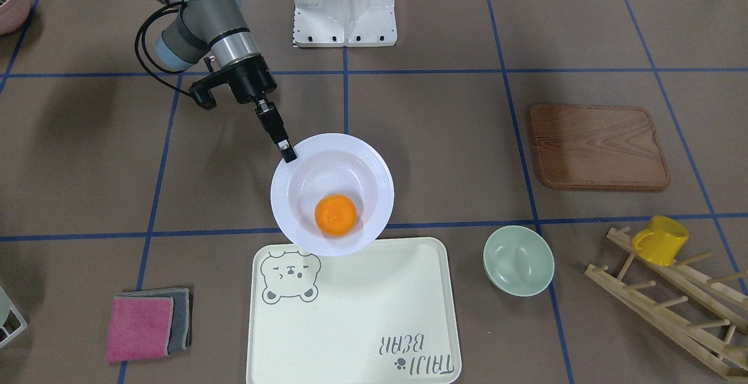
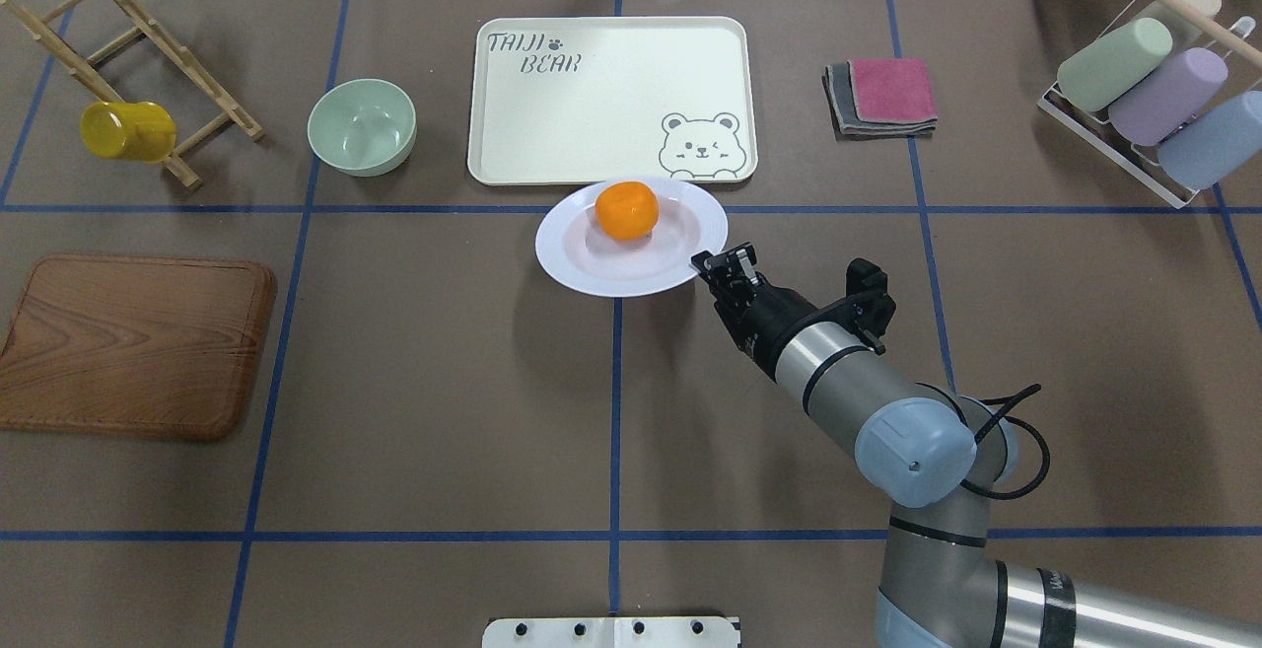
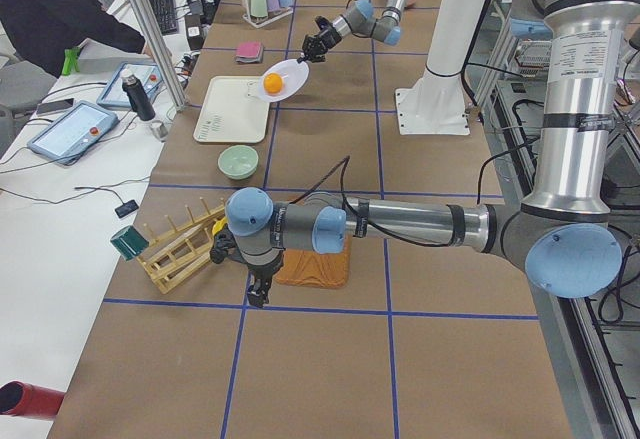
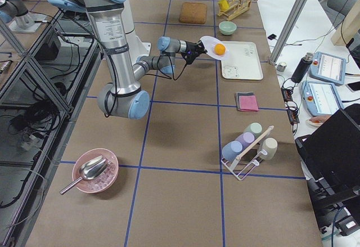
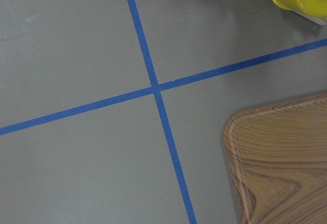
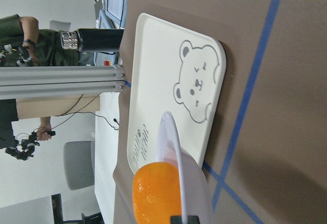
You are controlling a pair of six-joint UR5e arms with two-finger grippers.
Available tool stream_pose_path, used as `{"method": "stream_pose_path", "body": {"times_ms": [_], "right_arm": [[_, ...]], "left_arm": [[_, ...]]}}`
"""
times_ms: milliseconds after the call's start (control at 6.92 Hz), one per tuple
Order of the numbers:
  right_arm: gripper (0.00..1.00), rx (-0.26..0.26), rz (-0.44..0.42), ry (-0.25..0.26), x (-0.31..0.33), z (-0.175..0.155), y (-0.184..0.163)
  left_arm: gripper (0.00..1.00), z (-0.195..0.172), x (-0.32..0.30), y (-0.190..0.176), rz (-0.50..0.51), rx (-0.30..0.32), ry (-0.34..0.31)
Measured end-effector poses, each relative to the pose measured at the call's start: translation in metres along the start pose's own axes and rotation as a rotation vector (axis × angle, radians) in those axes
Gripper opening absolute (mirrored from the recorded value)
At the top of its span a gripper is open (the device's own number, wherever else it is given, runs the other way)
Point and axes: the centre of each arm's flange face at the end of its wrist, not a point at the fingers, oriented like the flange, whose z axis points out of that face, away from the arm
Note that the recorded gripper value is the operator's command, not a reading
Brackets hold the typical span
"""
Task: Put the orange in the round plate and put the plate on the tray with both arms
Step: 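Slide the plate with the orange farther from the robot onto the bear tray, then release the plate and raise the right gripper away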
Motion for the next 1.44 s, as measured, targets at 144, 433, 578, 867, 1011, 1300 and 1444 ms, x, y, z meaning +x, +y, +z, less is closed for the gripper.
{"method": "stream_pose_path", "body": {"times_ms": [144, 433, 578, 867, 1011, 1300, 1444], "right_arm": [[0.00, 0.041, -0.005, -0.020, -0.012, 0.036, -0.001], [0.00, 0.132, -0.039, -0.005, -0.025, 0.126, 0.006], [0.65, 0.165, -0.058, 0.014, -0.025, 0.157, 0.011], [1.00, 0.171, -0.124, 0.053, -0.016, 0.169, 0.008], [1.00, 0.119, -0.226, 0.094, -0.012, 0.151, -0.004], [1.00, -0.019, -0.468, 0.277, -0.030, 0.104, -0.062], [1.00, -0.071, -0.584, 0.401, -0.057, 0.091, -0.097]], "left_arm": [[0.99, 0.000, 0.000, 0.000, -0.010, 0.000, 0.000], [0.99, -0.001, 0.001, 0.000, -0.030, 0.002, 0.000], [0.99, -0.002, 0.001, -0.001, -0.031, 0.003, 0.000], [0.99, -0.003, 0.003, -0.002, -0.028, 0.007, 0.000], [0.99, -0.003, 0.003, -0.001, -0.027, 0.008, 0.000], [0.99, -0.003, 0.003, 0.005, -0.025, 0.007, -0.002], [0.99, -0.004, 0.001, 0.009, -0.032, 0.009, -0.003]]}}
